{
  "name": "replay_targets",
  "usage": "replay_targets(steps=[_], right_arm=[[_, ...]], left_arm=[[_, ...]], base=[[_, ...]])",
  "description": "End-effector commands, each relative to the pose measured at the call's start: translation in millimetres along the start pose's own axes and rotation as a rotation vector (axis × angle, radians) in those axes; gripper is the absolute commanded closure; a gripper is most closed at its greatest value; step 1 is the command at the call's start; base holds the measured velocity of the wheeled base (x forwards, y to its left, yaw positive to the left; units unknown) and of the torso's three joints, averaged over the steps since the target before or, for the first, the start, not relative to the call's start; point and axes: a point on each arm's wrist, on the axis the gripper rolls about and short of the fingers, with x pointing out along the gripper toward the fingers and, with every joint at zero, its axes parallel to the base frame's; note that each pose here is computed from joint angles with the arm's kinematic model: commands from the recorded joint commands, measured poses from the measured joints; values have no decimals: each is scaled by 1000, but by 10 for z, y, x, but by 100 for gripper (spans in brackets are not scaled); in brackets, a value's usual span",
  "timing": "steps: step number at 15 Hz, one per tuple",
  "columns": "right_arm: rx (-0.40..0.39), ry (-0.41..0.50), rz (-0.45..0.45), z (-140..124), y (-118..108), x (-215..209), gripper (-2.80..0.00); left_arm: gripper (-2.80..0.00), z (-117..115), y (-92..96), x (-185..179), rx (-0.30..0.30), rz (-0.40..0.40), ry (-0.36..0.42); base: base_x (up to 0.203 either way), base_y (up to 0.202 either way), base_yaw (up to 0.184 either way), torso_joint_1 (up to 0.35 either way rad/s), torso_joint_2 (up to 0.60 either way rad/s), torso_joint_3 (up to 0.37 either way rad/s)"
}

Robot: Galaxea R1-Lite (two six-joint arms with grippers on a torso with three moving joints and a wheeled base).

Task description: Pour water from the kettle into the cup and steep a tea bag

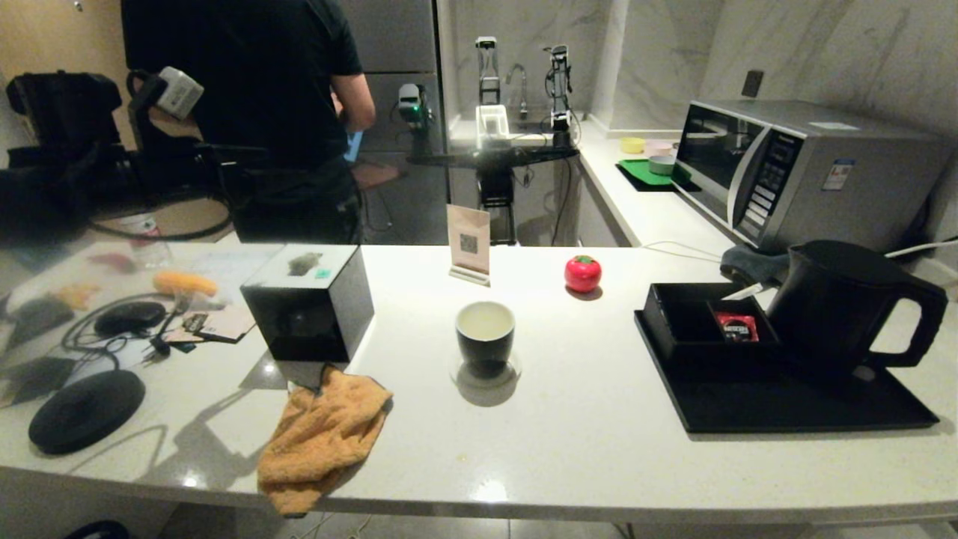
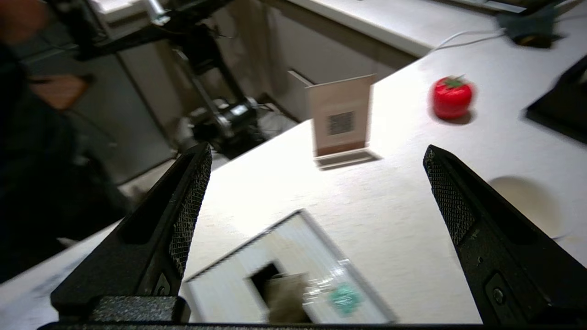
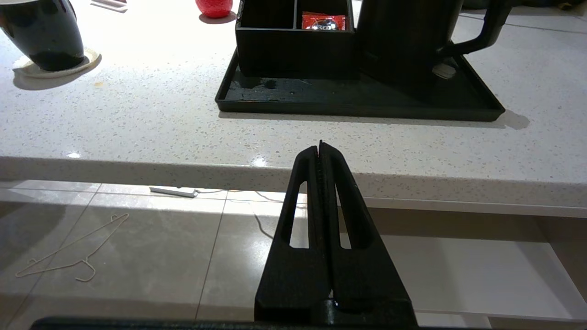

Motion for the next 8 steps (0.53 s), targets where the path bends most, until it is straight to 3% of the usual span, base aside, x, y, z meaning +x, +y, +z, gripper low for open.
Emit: replay_targets(steps=[1, 2, 5, 8], right_arm=[[0, 1, 1, 0, 0, 1, 0], [0, 1, 1, 0, 0, 1, 0], [0, 1, 1, 0, 0, 1, 0], [0, 1, 1, 0, 0, 1, 0]], left_arm=[[-160, 211, -151, -78, -9, -17, -26], [0, 235, -171, -69, -14, -14, -29], [0, 212, -206, 10, -35, -18, -19], [0, 148, -277, 77, -101, -52, 51]], base=[[0, 0, 0, 0, 0, 0], [0, 0, 0, 0, 0, 0], [0, 0, 0, 0, 0, 0], [0, 0, 0, 0, 0, 0]])
